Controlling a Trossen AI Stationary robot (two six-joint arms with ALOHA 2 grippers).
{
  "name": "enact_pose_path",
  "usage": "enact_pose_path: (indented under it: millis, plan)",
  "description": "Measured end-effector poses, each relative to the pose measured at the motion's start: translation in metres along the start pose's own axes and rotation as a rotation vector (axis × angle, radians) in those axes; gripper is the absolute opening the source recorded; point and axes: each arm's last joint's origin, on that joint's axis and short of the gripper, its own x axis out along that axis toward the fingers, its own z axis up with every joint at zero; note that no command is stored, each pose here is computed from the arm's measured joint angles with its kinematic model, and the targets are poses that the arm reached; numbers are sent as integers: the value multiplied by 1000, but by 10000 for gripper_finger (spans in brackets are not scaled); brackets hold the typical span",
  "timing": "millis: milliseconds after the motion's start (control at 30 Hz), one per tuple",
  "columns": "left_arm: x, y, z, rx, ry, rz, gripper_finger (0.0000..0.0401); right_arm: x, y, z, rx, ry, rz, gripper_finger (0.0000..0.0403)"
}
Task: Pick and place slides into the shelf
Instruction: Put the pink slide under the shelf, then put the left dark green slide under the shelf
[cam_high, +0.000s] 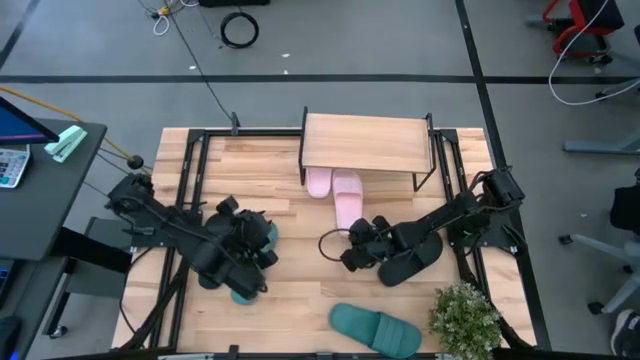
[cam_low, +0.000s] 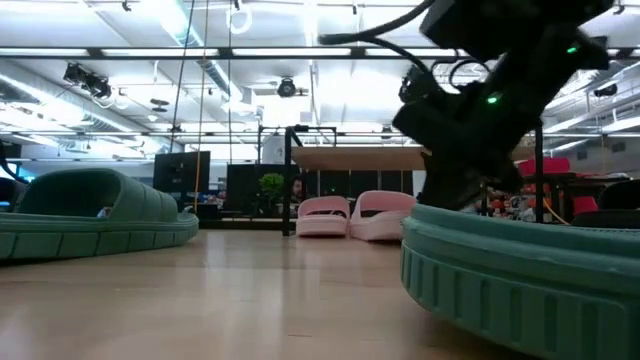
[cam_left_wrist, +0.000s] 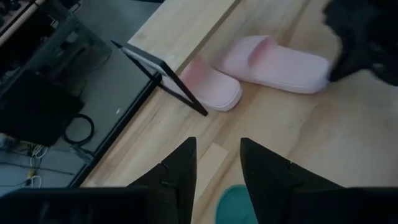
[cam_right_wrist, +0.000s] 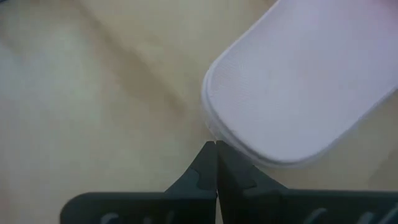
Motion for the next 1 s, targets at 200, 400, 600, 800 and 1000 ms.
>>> enact_pose_path:
  millis: [200,400,600,800,1000]
  plan:
    - [-4,0,-1,4,-5,-12,116,16,-20,27,-11,-35,-80,0]
    - [-4,0,-1,4,-5,-13,112,32,-42,57,-13,-88,-115,0]
    - [-4,0,-1,4,-4,-13,116,41,-54,76,8,-107,-86,0]
    - [-4,0,-1,14,-4,-12,111,38,-44,68,-27,-38,17,1]
    - [-5,-1,-4,26,71,-54,105,11,-10,42,-134,-55,111,1]
